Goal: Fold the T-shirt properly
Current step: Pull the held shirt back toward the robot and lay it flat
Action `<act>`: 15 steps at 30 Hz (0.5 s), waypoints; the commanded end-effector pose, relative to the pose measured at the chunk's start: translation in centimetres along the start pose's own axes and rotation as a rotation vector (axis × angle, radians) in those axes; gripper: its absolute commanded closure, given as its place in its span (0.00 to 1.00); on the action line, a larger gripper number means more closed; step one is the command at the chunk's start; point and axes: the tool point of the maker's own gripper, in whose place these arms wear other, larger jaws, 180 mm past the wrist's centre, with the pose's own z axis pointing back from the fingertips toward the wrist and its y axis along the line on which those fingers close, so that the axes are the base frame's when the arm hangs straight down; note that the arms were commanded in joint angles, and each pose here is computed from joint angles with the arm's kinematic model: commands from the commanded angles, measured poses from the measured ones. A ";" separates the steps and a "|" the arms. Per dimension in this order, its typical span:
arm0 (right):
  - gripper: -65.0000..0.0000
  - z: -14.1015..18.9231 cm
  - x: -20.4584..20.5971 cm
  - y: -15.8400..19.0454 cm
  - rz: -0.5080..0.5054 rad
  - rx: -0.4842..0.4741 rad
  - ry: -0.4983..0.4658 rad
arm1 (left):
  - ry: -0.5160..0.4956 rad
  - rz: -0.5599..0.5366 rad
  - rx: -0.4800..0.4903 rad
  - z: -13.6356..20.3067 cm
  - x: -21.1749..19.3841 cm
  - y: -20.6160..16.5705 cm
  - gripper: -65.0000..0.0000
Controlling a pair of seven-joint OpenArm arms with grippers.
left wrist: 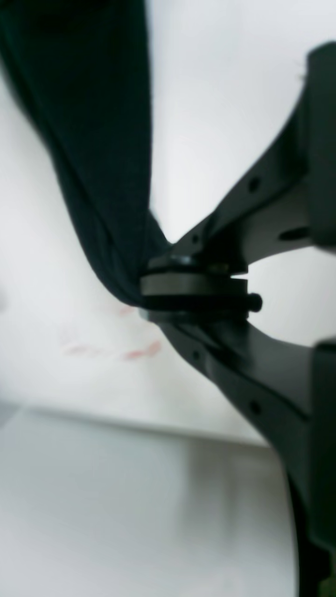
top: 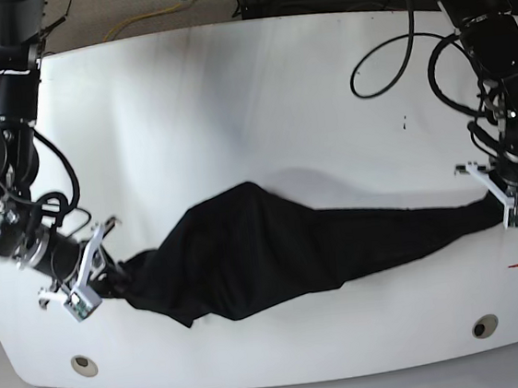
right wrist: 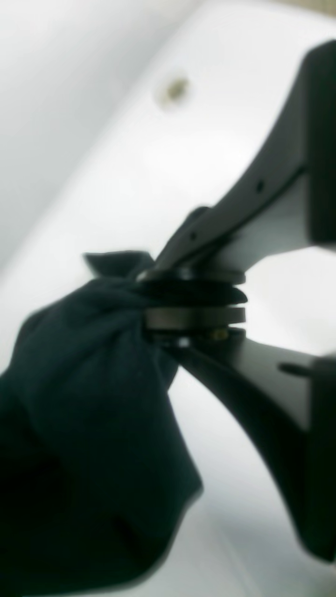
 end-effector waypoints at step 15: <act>0.49 3.9 -10.7 7.1 -0.295 0.005 0.076 | 0.089 0.001 0.001 1.3 -9.6 -0.2 1.00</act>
